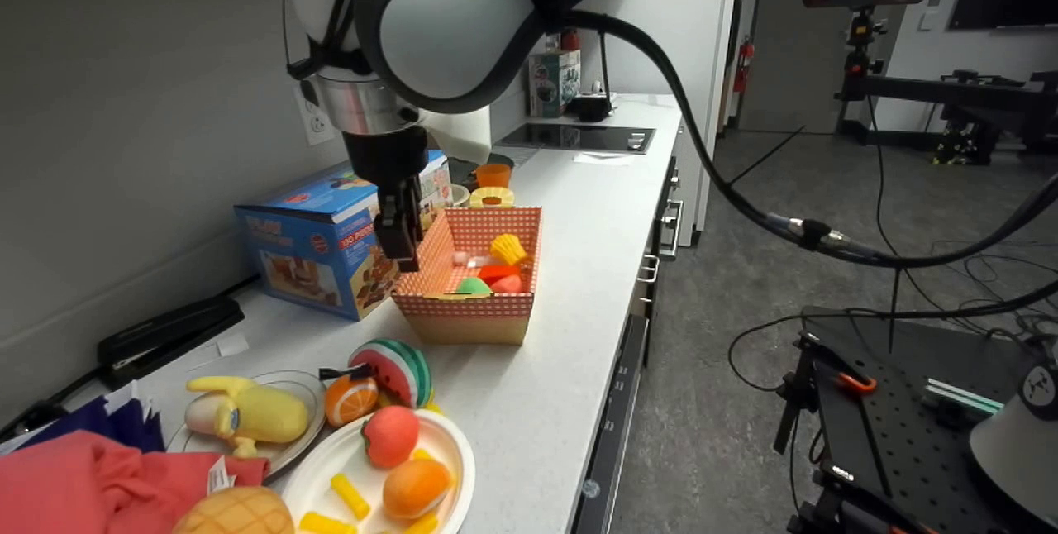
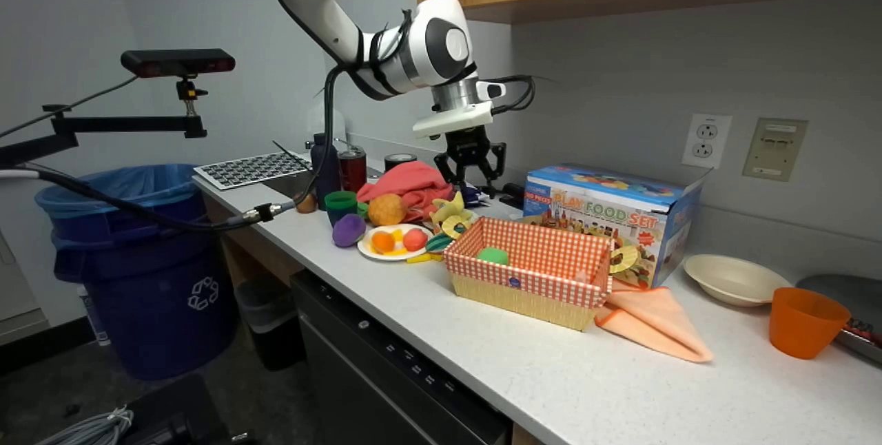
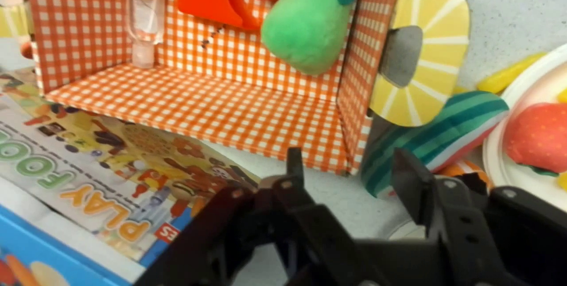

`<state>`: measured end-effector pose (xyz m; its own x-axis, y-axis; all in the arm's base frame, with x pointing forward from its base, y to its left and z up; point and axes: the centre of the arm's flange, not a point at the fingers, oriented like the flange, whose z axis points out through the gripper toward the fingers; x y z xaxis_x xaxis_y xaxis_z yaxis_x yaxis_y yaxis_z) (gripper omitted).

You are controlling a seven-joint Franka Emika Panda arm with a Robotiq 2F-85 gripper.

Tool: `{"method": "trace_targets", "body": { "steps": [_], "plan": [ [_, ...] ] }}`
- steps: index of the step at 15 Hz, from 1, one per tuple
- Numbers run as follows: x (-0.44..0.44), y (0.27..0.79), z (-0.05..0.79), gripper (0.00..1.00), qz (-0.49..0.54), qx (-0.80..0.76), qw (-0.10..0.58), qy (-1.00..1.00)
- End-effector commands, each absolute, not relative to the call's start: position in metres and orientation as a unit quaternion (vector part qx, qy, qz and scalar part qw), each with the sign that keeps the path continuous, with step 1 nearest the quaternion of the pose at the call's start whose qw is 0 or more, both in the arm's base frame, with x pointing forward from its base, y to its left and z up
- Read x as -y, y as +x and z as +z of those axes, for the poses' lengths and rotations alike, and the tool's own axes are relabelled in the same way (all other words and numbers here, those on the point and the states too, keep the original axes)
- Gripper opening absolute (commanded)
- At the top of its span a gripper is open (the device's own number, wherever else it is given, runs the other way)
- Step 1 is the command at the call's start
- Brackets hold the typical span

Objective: Remove the green plushy from the box and put it on the counter

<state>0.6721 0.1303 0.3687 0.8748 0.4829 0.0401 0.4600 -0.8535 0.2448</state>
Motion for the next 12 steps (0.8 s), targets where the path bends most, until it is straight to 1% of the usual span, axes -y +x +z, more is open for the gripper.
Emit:
{"method": "trace_targets", "body": {
  "steps": [1,2,3,7,12],
  "plan": [
    [-0.099,0.658,0.365,0.86,0.058,-0.208,0.110,0.970],
    [-0.094,0.658,0.360,0.95,0.057,-0.197,0.105,0.973],
    [-0.090,0.659,0.355,0.99,0.057,-0.185,0.102,0.976],
    [-0.082,0.661,0.334,1.00,0.068,-0.143,0.088,0.983],
    [-0.076,0.657,0.326,1.00,0.084,-0.113,0.096,0.985]
  ]
}}
